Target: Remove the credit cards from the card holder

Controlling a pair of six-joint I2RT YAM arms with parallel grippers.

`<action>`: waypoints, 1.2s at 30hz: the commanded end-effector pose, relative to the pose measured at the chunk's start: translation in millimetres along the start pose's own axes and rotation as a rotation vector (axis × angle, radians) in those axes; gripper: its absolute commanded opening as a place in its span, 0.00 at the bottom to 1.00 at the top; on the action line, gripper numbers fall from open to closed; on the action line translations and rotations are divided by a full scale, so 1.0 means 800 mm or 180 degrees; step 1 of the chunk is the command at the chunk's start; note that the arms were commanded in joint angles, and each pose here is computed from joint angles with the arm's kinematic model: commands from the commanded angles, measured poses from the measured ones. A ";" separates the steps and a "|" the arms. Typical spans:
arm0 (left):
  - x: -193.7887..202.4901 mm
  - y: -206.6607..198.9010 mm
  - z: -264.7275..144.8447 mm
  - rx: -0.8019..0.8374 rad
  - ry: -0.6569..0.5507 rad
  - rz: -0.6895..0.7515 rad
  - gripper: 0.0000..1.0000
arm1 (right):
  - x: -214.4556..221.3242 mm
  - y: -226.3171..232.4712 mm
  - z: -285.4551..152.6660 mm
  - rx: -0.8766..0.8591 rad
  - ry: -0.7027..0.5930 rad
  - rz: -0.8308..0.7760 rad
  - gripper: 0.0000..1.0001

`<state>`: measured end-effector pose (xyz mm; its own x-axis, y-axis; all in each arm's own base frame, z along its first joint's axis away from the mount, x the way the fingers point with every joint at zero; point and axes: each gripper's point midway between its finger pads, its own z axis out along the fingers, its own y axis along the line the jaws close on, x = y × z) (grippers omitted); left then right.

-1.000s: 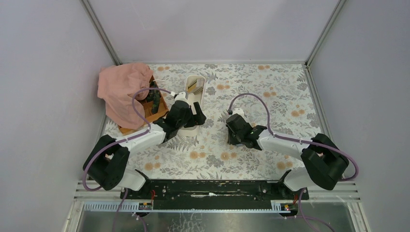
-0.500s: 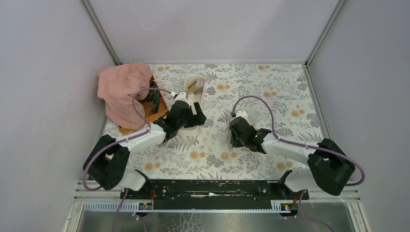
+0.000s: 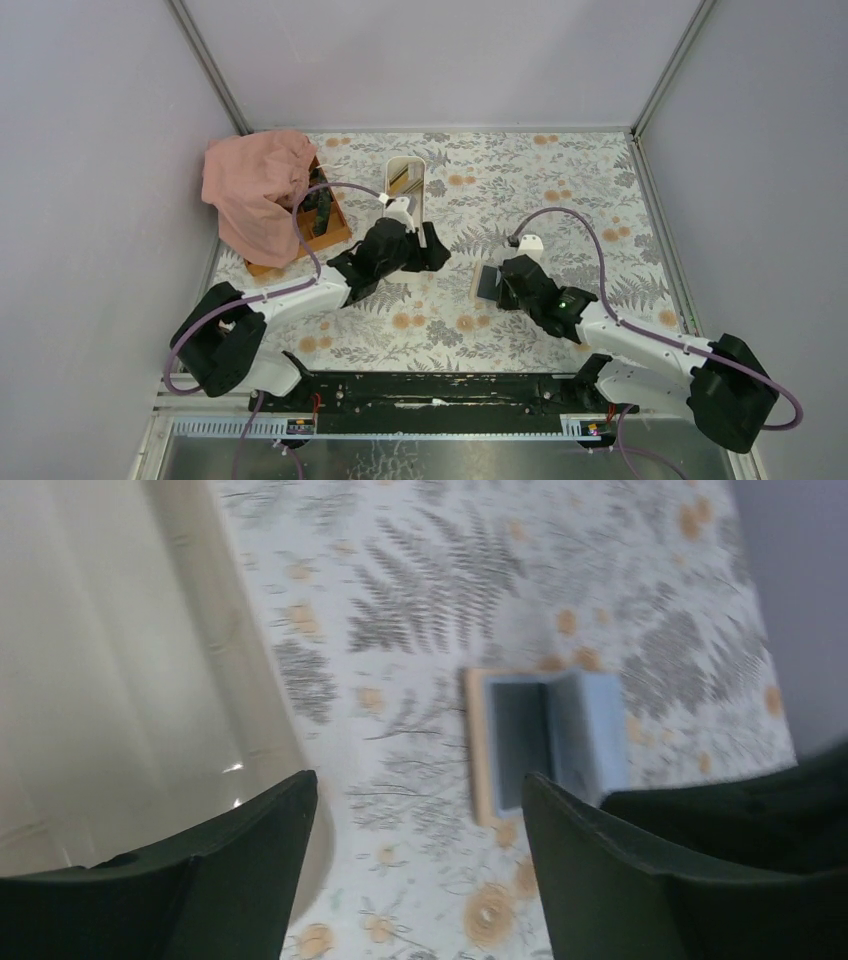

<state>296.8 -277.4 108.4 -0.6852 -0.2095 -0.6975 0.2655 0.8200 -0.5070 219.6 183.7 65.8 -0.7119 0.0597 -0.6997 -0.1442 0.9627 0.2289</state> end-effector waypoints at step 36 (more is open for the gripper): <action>0.140 -0.201 0.106 0.1045 0.0787 0.0572 0.05 | -0.021 -0.099 -0.060 0.0648 -0.1009 0.0627 0.53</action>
<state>233.1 -459.6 53.5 -0.7619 0.0962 -0.6405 0.5346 0.6518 -0.5379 203.8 112.5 82.2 -0.5305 0.2977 -0.7937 0.0721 0.9487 0.3077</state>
